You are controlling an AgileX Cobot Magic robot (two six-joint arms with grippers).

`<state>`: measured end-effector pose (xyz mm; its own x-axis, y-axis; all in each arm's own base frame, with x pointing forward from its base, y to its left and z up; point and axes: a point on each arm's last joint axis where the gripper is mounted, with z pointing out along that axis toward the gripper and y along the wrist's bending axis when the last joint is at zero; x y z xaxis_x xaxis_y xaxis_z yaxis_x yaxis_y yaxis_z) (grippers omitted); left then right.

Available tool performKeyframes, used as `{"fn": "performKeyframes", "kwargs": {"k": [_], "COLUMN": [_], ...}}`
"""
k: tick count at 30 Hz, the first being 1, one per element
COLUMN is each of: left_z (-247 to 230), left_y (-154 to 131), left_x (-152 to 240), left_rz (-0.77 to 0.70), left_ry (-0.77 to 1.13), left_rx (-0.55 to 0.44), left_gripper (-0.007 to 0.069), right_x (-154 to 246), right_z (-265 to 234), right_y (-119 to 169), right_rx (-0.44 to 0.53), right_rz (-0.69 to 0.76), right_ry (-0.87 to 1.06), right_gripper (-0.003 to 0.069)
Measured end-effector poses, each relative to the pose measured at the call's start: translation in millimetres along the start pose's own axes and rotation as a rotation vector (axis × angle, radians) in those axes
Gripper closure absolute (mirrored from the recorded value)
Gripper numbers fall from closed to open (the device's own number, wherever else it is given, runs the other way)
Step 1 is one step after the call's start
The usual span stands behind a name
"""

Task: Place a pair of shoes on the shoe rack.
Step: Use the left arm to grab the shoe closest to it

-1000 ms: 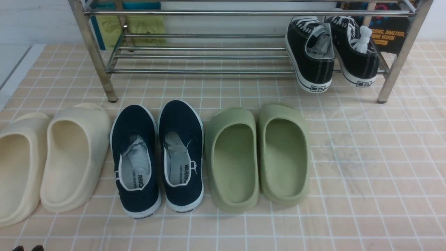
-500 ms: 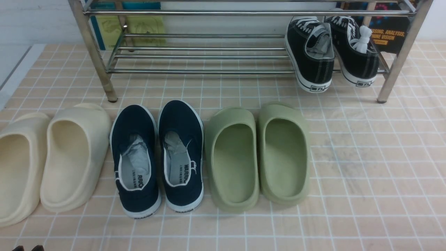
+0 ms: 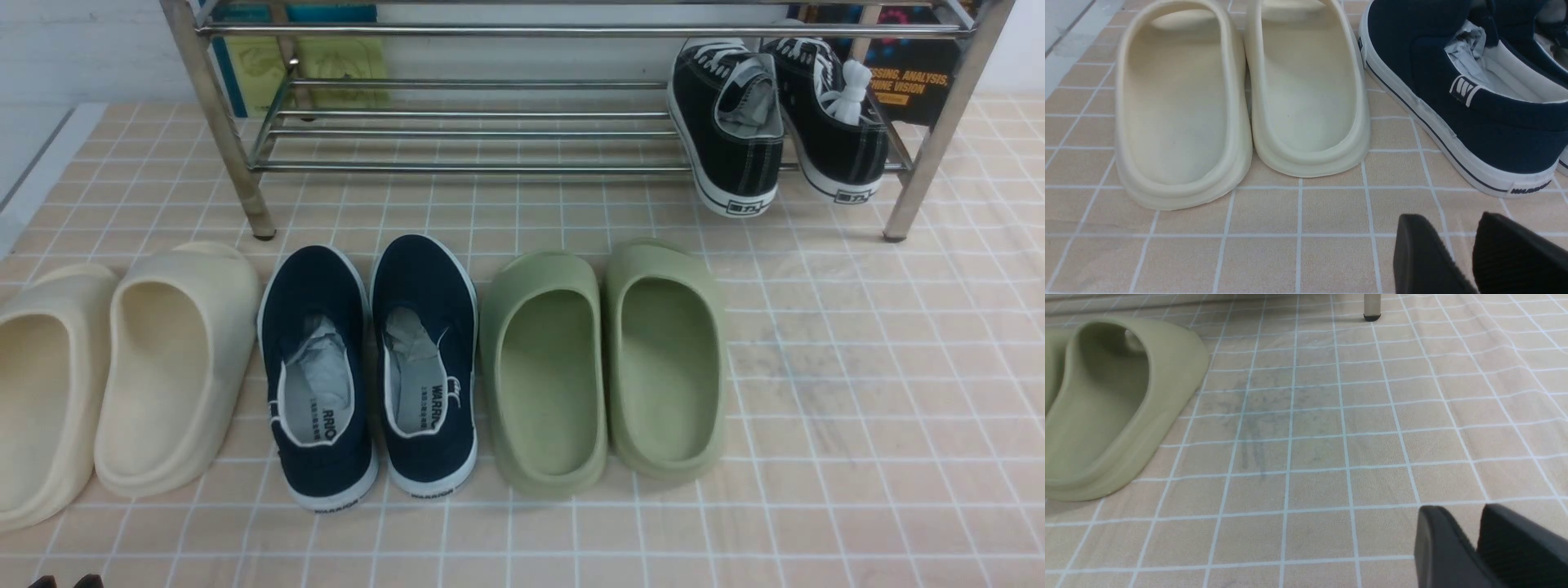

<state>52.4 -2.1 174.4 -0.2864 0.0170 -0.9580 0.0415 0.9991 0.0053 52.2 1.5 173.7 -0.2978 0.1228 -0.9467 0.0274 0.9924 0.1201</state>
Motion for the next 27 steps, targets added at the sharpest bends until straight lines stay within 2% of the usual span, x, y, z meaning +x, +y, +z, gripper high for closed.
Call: {"fn": "performKeyframes", "kwargs": {"k": [23, 27], "left_z": [0.0, 0.0], "left_y": [0.0, 1.9], "left_x": [0.0, -0.8], "left_rz": [0.000, 0.069], "left_ry": [0.000, -0.009], "left_rx": [0.000, -0.021], "left_gripper": [0.0385, 0.0385], "right_x": [0.0, 0.0], "right_z": [0.0, 0.0], "right_y": [0.0, 0.0], "right_rx": [0.000, 0.000], "right_rz": [0.000, -0.001], "right_ry": [0.000, 0.000], "right_gripper": [0.0440, 0.0435]}}
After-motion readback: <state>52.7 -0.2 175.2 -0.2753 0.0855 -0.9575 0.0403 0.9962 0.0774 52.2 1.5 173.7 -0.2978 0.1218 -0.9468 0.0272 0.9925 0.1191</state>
